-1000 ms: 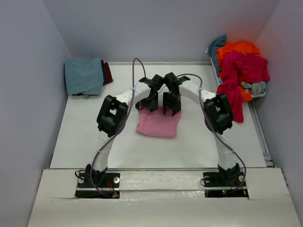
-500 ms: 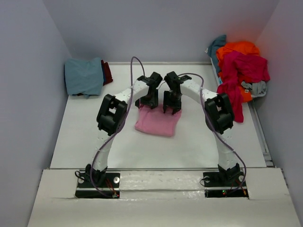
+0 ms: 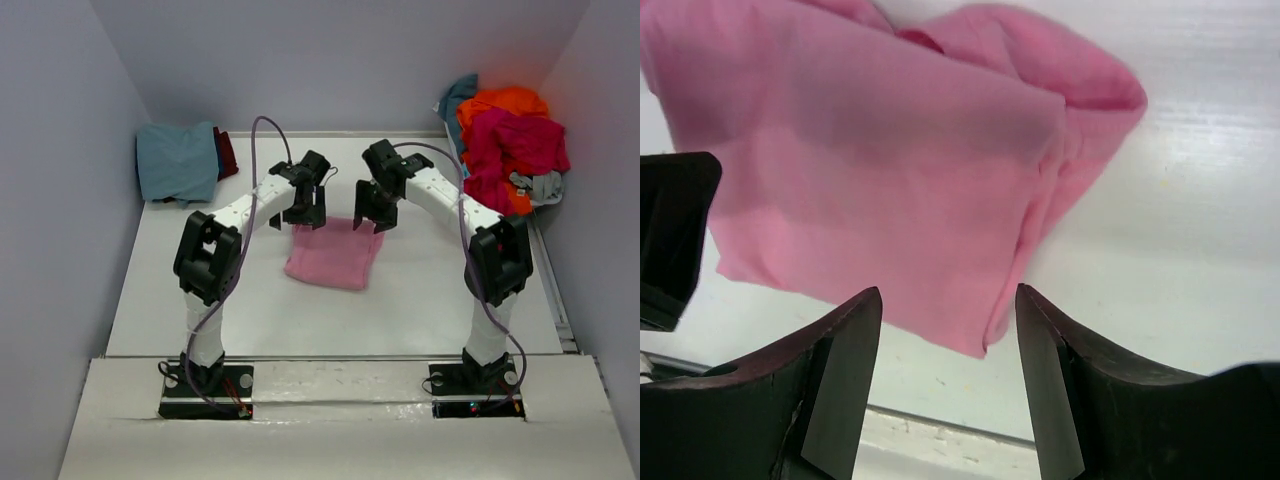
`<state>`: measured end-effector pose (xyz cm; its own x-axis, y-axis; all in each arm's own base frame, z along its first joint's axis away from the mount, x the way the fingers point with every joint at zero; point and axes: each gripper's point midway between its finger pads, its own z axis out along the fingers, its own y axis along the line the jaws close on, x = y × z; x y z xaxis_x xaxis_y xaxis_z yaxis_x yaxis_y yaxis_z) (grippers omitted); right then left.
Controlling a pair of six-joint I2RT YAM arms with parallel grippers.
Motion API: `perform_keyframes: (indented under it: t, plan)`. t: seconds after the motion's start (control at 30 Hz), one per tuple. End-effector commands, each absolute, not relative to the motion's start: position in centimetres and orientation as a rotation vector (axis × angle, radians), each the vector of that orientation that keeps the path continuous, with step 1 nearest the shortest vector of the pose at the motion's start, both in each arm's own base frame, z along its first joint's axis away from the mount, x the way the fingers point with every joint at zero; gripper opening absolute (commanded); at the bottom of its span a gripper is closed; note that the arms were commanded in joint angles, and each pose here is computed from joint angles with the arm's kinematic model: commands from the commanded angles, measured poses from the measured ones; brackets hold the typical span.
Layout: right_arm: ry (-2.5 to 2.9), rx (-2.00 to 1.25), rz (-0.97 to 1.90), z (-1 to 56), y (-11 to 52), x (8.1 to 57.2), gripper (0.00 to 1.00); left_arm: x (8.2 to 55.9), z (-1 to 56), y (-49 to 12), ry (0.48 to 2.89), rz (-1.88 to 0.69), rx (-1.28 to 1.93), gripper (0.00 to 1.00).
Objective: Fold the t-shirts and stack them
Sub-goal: Fold the tshirt
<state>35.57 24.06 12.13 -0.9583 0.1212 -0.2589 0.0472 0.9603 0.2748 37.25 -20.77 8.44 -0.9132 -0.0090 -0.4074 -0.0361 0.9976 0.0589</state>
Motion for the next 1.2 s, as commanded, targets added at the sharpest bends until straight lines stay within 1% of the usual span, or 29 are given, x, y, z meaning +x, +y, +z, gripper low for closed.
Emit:
perform_keyframes:
  t: [0.0, 0.13, 0.27, 0.3, 0.43, 0.57, 0.8, 0.87, 1.07, 1.17]
  plan:
    - [2.915, 0.145, 0.424, 10.3, 23.5, 32.3, 0.63, 34.9, 7.8, -20.2, 2.772, 0.034, -0.021, 0.99]
    - [2.989, 0.176, 0.468, 7.2, 23.7, 30.3, 0.63, 34.0, 5.9, -20.5, 2.818, 0.008, -0.016, 0.99]
    - [3.029, 0.218, 0.506, 5.0, 23.8, 28.9, 0.66, 33.7, 5.1, -20.6, 2.828, -0.003, -0.011, 0.99]
    - [3.021, 0.227, 0.555, 4.9, 24.3, 29.0, 0.67, 33.7, 4.8, -20.6, 2.832, 0.002, -0.002, 0.99]
    - [3.021, 0.251, 0.601, 3.8, 24.9, 28.9, 0.69, 33.9, 4.3, -20.8, 2.837, 0.001, 0.019, 0.99]
    - [3.004, 0.253, 0.682, 3.3, 26.1, 29.6, 0.7, 34.4, 3.6, -21.6, 2.848, -0.032, 0.044, 0.99]
    - [3.013, 0.236, 0.686, 2.9, 26.5, 30.1, 0.7, 34.5, 2.3, -22.0, 2.876, -0.069, 0.055, 0.99]
    - [3.012, 0.23, 0.679, 3.0, 26.4, 30.2, 0.7, 34.3, 1.4, -21.2, 2.894, -0.071, 0.032, 0.99]
    - [3.036, 0.218, 0.646, 2.6, 26.0, 29.8, 0.7, 32.3, -1.1, -23.2, 2.953, -0.363, 0.046, 0.99]
    - [3.02, 0.22, 0.594, 3.2, 25.3, 29.9, 0.7, 31.6, -1.8, -23.4, 2.96, -0.404, 0.061, 0.99]
